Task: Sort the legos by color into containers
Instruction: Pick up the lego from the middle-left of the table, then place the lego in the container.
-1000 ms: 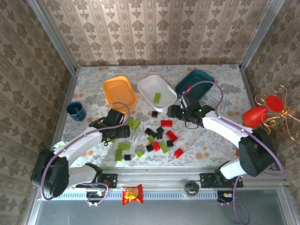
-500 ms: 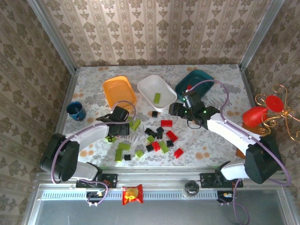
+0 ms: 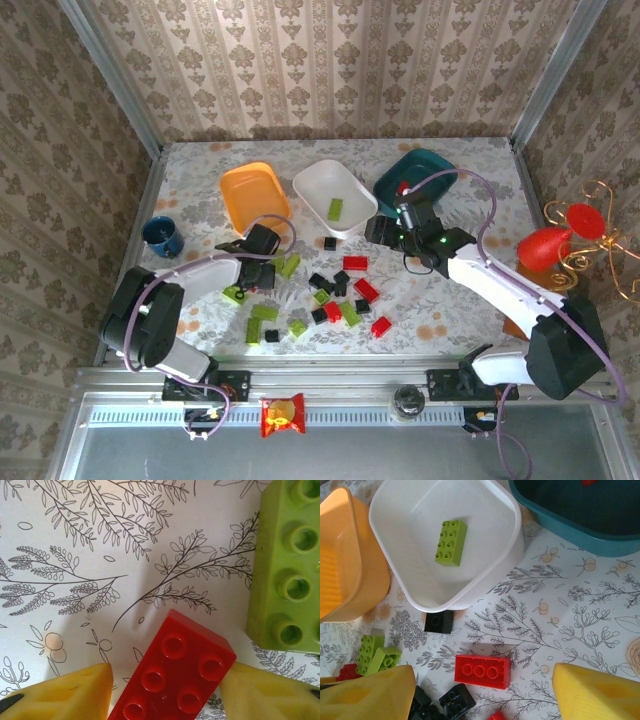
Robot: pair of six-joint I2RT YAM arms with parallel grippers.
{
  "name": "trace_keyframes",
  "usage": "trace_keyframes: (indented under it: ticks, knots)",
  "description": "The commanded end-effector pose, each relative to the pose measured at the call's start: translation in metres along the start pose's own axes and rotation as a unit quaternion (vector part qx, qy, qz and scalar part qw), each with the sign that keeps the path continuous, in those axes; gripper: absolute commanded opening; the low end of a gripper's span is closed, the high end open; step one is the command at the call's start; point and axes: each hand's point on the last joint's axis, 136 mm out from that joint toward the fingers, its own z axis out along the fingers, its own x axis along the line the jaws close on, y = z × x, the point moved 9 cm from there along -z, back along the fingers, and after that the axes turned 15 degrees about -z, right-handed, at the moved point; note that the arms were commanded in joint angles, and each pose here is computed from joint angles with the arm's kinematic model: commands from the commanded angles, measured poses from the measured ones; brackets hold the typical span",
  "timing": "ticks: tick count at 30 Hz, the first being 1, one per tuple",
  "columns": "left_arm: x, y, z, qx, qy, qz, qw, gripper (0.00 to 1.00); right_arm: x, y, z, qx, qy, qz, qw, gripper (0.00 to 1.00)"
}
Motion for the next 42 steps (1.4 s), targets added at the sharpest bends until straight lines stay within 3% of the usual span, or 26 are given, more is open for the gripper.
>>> trace_keyframes:
  ticks: [1, 7, 14, 23, 26, 31, 37, 42]
  knots:
    - [-0.006, 0.003, -0.003, 0.007, -0.001, 0.012, 1.000, 0.55, -0.006, -0.002, -0.006, -0.007, -0.016, 0.007, 1.000, 0.74]
    - [-0.006, 0.003, -0.005, 0.002, -0.008, 0.011, 1.000, 0.40, -0.011, -0.001, -0.008, -0.009, -0.022, 0.015, 1.000, 0.74]
    - [-0.006, 0.003, -0.016, -0.007, -0.028, 0.000, 1.000, 0.33, -0.019, 0.002, -0.015, -0.020, -0.030, 0.030, 0.999, 0.74]
    - [-0.021, 0.025, -0.091, -0.082, -0.081, 0.019, 0.993, 0.31, -0.045, 0.001, -0.038, -0.055, -0.063, 0.074, 0.994, 0.74]
    - [-0.052, 0.044, -0.114, -0.103, -0.126, 0.045, 0.986, 0.31, -0.058, -0.005, -0.048, -0.069, -0.085, 0.095, 0.989, 0.74]
    - [-0.141, 0.092, -0.134, -0.128, -0.233, 0.088, 0.960, 0.29, -0.073, -0.023, -0.057, -0.070, -0.113, 0.117, 0.984, 0.75]
    - [-0.243, 0.146, -0.125, -0.126, -0.351, 0.109, 0.921, 0.29, -0.078, -0.042, -0.063, -0.049, -0.122, 0.116, 0.985, 0.75]
    - [-0.296, 0.166, -0.100, -0.119, -0.405, 0.112, 0.900, 0.29, -0.080, -0.049, -0.070, -0.043, -0.124, 0.116, 0.984, 0.75]
